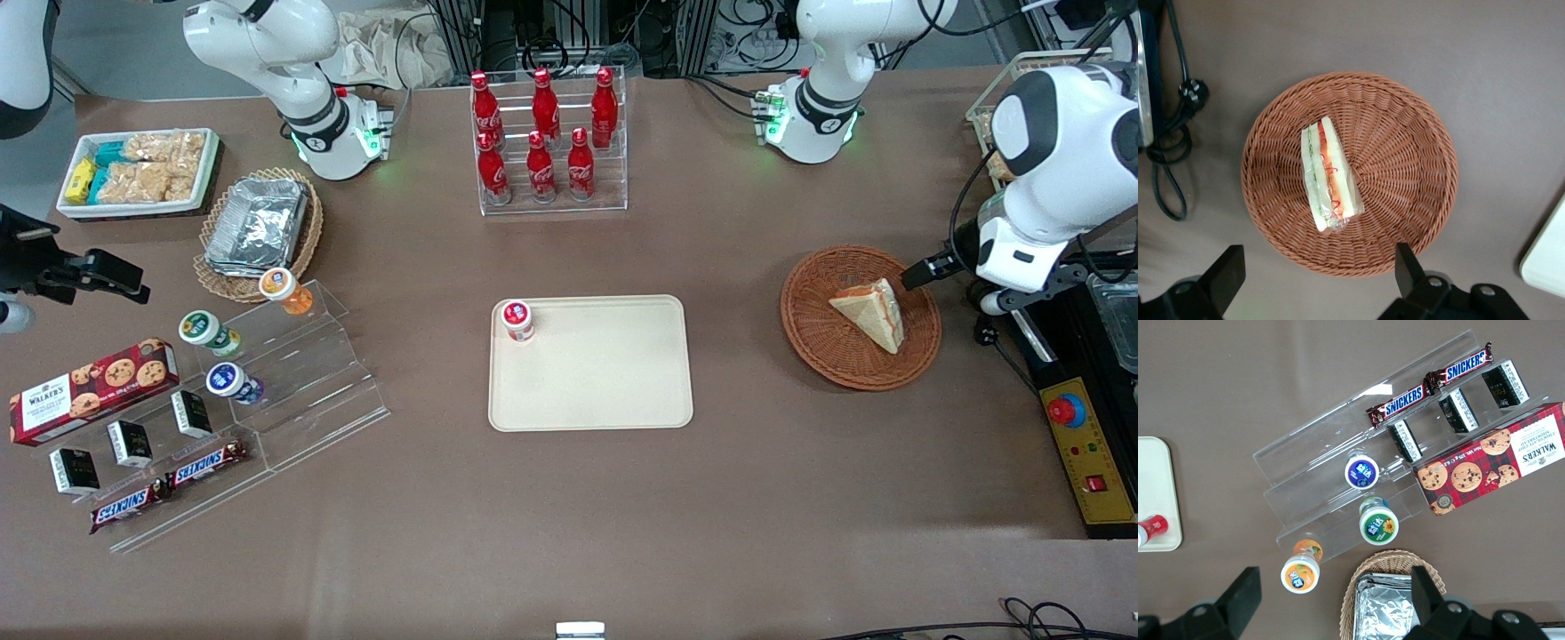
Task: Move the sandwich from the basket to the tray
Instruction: 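Lower the open left gripper onto the wrapped sandwich in the basket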
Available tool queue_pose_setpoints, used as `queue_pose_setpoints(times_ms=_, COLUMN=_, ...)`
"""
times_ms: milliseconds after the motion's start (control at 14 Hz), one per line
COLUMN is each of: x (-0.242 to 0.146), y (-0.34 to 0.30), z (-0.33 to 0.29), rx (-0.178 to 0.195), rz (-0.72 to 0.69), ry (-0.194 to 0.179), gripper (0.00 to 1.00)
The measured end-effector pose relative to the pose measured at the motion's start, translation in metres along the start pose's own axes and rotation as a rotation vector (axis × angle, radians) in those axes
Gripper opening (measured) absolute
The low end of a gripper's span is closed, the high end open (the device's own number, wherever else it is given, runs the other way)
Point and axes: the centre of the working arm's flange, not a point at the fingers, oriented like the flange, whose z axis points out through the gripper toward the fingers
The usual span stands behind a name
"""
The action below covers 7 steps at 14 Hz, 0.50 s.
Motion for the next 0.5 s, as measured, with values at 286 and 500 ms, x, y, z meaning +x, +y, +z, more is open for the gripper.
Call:
queue_pose_setpoints(times_ms=286, x=0.002, y=0.003, z=0.04, rx=0.006, rz=-0.168, ry=-0.011, gripper=1.0)
queue_pose_setpoints(times_ms=500, x=0.005, y=0.003, z=0.073, rx=0.026, rz=-0.268, ry=-0.044, gripper=1.0)
